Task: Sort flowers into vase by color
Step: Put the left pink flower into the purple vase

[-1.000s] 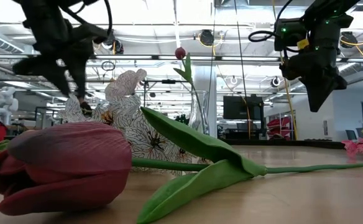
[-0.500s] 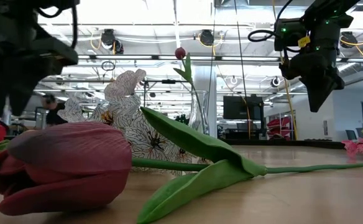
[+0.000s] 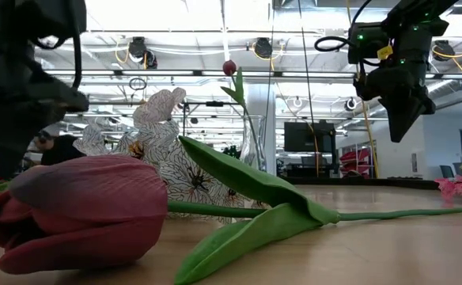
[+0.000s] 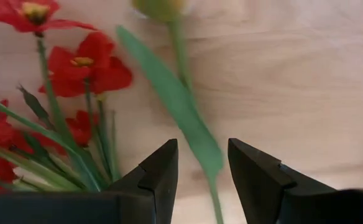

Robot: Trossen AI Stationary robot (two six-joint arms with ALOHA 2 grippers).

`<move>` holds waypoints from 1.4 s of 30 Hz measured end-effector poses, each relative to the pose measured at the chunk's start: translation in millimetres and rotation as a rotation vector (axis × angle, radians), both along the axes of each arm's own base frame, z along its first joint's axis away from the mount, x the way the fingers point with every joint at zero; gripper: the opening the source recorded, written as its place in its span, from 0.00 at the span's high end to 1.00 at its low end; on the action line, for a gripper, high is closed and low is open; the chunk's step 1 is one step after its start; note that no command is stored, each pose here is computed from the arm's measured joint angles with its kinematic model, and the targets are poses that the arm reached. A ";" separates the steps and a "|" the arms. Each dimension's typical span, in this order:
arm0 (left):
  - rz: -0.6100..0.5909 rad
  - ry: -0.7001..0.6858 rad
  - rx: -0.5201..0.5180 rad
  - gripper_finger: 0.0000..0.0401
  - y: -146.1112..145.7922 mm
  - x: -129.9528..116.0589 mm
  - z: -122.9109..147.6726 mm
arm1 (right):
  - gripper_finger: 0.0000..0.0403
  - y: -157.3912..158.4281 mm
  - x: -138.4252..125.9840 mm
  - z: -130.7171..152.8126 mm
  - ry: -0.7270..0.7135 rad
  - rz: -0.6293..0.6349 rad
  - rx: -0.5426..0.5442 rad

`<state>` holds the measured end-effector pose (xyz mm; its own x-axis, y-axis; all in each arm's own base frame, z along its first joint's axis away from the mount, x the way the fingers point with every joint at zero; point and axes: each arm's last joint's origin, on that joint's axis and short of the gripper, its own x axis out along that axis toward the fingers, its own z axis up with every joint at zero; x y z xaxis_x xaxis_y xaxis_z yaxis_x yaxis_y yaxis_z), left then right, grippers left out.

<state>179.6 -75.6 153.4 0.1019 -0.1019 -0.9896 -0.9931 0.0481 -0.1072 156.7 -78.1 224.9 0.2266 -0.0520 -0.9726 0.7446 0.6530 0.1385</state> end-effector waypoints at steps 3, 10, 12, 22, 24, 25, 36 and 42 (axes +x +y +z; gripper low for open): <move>0.056 0.035 0.008 0.63 3.7 -2.3 -8.3 | 1.00 0.0 0.0 0.0 0.000 0.000 0.000; 0.085 0.029 0.011 0.68 9.7 -0.6 -19.3 | 1.00 -0.6 1.4 0.4 -0.015 -0.003 -0.007; 0.087 0.022 0.015 0.74 9.7 0.0 -19.7 | 1.00 -1.3 2.8 0.8 -0.030 -0.005 -0.014; 0.100 -0.057 0.025 0.97 9.0 7.8 -15.1 | 1.00 -0.1 0.8 0.2 -0.008 -0.029 0.001; 0.095 -0.136 0.058 0.97 8.0 16.3 -5.7 | 1.00 1.4 -2.2 -0.5 0.025 -0.014 0.011; 0.085 -0.191 0.076 0.98 7.6 21.4 1.4 | 1.00 2.1 -3.3 -0.2 0.033 -0.005 0.011; -0.106 -0.625 0.558 0.98 23.2 42.6 102.6 | 1.00 30.7 -28.2 31.4 -0.171 0.107 -0.081; -0.289 -0.739 0.902 0.98 38.3 47.4 160.9 | 1.00 47.5 -45.6 52.0 -0.390 0.145 -0.138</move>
<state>226.9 -37.3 314.3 0.7625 0.4848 -0.4284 -0.6459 0.6098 -0.4593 111.1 -30.6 276.9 0.5905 -0.1164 -0.7986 0.5531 0.7790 0.2954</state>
